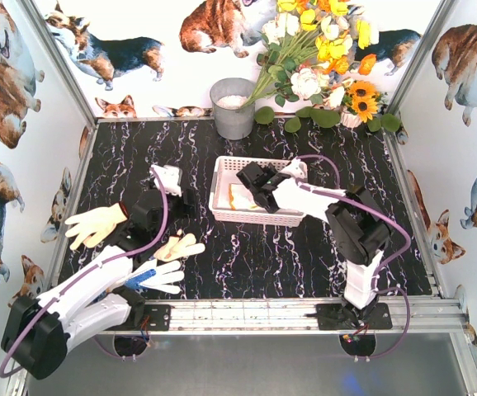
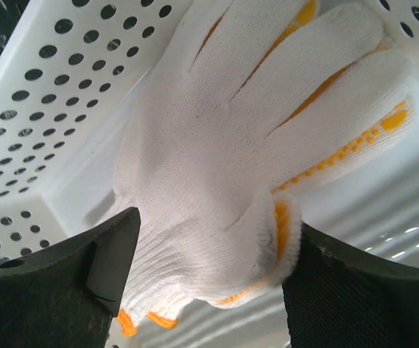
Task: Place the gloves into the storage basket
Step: Place the glove in the bin.
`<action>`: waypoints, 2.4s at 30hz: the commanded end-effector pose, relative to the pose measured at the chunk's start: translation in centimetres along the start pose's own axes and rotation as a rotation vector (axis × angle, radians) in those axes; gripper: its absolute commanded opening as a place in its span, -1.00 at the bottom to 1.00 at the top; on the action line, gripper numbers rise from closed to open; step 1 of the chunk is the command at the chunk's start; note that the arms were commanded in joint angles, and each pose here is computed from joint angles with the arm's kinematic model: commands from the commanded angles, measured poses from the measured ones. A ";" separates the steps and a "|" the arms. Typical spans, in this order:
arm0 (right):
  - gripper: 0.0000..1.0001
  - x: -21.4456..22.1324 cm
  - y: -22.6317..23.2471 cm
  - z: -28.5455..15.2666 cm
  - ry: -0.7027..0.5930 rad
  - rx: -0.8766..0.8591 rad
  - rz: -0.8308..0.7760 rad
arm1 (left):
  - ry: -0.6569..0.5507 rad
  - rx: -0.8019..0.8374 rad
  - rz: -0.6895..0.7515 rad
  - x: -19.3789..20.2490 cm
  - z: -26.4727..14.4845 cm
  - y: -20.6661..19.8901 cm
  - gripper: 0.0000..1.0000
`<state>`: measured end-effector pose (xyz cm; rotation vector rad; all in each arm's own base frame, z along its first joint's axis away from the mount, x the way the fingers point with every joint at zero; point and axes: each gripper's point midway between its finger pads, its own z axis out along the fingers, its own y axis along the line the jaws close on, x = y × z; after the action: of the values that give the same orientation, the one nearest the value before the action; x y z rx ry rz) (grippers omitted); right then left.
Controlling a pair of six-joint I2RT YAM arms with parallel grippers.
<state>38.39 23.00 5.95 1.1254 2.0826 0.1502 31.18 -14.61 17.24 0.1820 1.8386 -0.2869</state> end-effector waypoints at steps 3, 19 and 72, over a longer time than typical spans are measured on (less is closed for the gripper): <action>0.51 -1.4 0.1 -2.8 0.066 -0.062 -0.196 | -0.008 -0.010 -0.048 -2.0 -1.5 0.2 0.35; 0.51 -4.5 -0.7 -9.4 0.207 -0.459 -0.583 | 0.074 0.025 -0.058 -5.0 -5.5 1.0 0.77; 0.12 4.4 2.1 0.5 0.489 -0.367 -1.038 | 0.126 -0.043 -0.138 -2.9 -4.0 6.0 0.89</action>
<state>36.22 25.61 3.21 -0.4137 2.7264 0.2343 29.67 -7.67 20.18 0.0515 2.0070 -0.3191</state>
